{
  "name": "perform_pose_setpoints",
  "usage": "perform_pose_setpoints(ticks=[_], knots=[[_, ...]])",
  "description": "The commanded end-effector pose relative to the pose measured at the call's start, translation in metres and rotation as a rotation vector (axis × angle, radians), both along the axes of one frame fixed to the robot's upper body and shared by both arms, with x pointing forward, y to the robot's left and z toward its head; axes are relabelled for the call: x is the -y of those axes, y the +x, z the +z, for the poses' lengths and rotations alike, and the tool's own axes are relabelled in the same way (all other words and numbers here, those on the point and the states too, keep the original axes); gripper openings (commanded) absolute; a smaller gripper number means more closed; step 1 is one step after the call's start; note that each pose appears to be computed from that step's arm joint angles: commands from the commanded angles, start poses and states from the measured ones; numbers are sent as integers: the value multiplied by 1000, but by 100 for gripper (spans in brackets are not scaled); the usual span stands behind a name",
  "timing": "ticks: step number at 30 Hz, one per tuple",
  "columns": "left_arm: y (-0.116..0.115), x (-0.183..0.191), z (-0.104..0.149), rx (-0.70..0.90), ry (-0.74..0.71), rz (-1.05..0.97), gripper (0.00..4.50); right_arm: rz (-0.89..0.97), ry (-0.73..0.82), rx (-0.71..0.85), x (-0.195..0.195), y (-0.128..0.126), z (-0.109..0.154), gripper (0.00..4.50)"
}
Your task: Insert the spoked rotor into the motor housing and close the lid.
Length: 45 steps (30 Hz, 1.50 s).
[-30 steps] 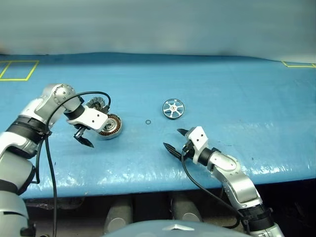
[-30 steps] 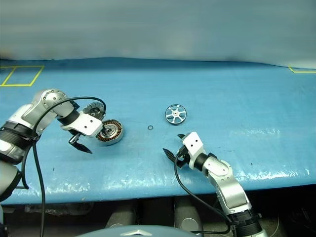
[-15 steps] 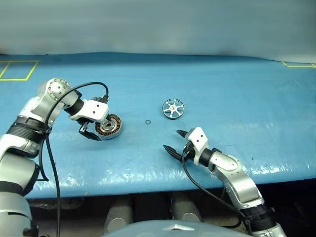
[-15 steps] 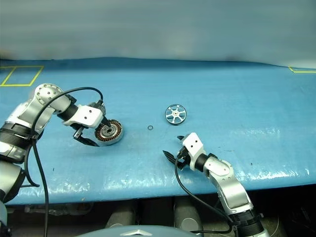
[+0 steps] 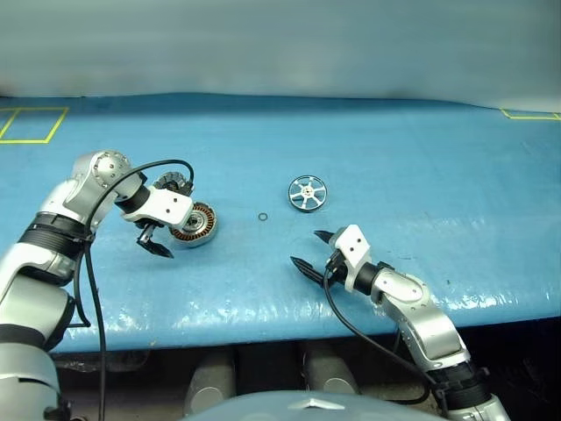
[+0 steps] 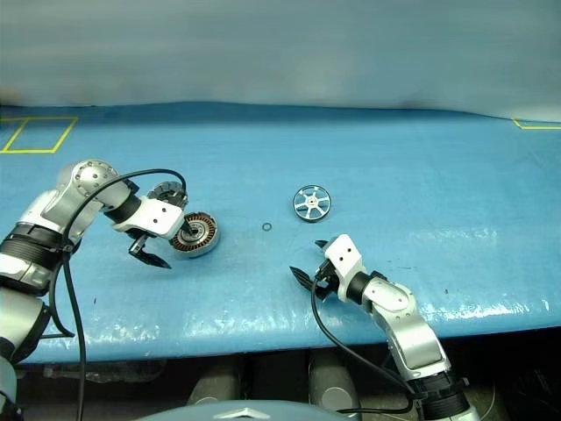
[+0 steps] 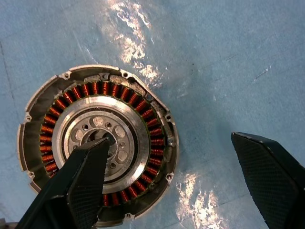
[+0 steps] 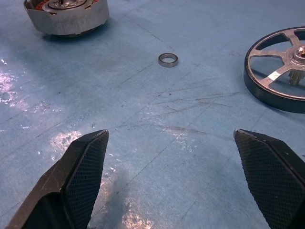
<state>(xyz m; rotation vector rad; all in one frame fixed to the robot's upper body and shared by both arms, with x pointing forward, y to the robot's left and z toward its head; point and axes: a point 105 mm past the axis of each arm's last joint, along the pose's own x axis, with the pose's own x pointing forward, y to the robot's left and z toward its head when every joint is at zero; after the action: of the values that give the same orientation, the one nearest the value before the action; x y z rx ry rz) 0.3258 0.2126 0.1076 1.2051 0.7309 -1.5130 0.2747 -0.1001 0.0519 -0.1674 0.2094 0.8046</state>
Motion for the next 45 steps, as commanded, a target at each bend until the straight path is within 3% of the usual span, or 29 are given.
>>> perform_pose_setpoints(ticks=[1, 11, 17, 18, 22, 33, 45], knots=[[2, -2, 3, 18, -1, 4, 450, -1, 22, 50, 0, 2, 15, 444], [1, -1, -19, -16, 22, 14, 450, 8, 26, 61, -3, 5, 17, 444], [1, -6, -26, -9, 52, 15, 297, -2, 21, 66, 0, 4, 18, 450], [0, -6, -25, -14, 49, 12, 297, -4, 20, 66, 1, 4, 18, 450], [1, -6, -23, 5, 67, -27, 210, -8, 16, 70, 2, 5, 19, 450], [-7, 58, 1, 97, -78, -327, 210, -5, -8, 59, 8, 5, 15, 450], [-4, 76, 3, 197, 20, -613, 210, -16, -19, 59, 13, 6, 14, 450]])
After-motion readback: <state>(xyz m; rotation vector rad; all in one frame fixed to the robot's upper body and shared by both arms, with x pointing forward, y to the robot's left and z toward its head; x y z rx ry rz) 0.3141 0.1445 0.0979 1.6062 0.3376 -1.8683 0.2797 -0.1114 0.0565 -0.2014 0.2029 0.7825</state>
